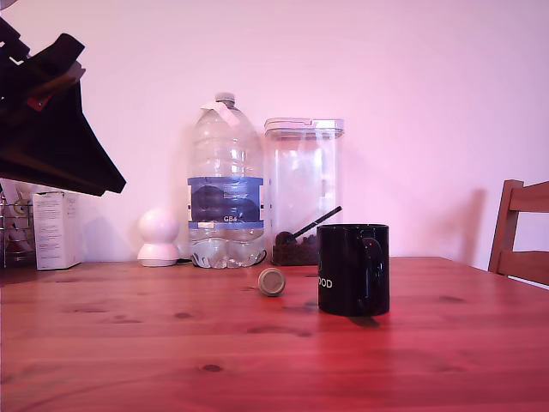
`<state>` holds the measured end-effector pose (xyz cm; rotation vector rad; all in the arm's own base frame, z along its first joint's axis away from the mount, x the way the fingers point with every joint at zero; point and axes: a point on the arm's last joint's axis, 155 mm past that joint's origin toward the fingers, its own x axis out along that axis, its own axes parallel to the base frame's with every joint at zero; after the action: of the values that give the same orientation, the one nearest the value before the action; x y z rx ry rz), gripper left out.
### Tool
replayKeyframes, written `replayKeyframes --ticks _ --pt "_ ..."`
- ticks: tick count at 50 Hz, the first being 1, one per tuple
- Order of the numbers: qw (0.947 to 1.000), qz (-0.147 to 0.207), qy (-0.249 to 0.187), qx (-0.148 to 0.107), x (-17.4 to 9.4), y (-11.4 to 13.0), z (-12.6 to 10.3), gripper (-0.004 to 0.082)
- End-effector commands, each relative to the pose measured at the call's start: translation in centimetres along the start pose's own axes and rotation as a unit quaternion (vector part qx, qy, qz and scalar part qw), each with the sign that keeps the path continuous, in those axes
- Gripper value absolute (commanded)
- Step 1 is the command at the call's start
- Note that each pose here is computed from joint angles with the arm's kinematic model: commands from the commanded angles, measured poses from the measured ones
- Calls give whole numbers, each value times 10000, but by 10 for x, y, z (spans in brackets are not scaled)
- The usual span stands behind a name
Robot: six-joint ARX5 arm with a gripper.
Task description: Pick up the coffee capsules from the table one by one and drop them inside the nearest coffee cup
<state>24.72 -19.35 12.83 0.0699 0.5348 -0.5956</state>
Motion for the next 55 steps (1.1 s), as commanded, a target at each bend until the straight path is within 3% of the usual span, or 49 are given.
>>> replayKeyframes --ticks 1,22,30,34,48,55 --pt "10000 10 63 10 1 2 -8 166" --pt "10000 -43 71 14 2 0 -8 175" --pt "9998 -73 -182 5 2 -1 3 390" --pt "9995 -85 -307 1 4 -2 8 447" --pt "9967 -76 -805 -23 17 -1 14 453" --pt "9928 -45 -1196 -50 21 1 21 453"
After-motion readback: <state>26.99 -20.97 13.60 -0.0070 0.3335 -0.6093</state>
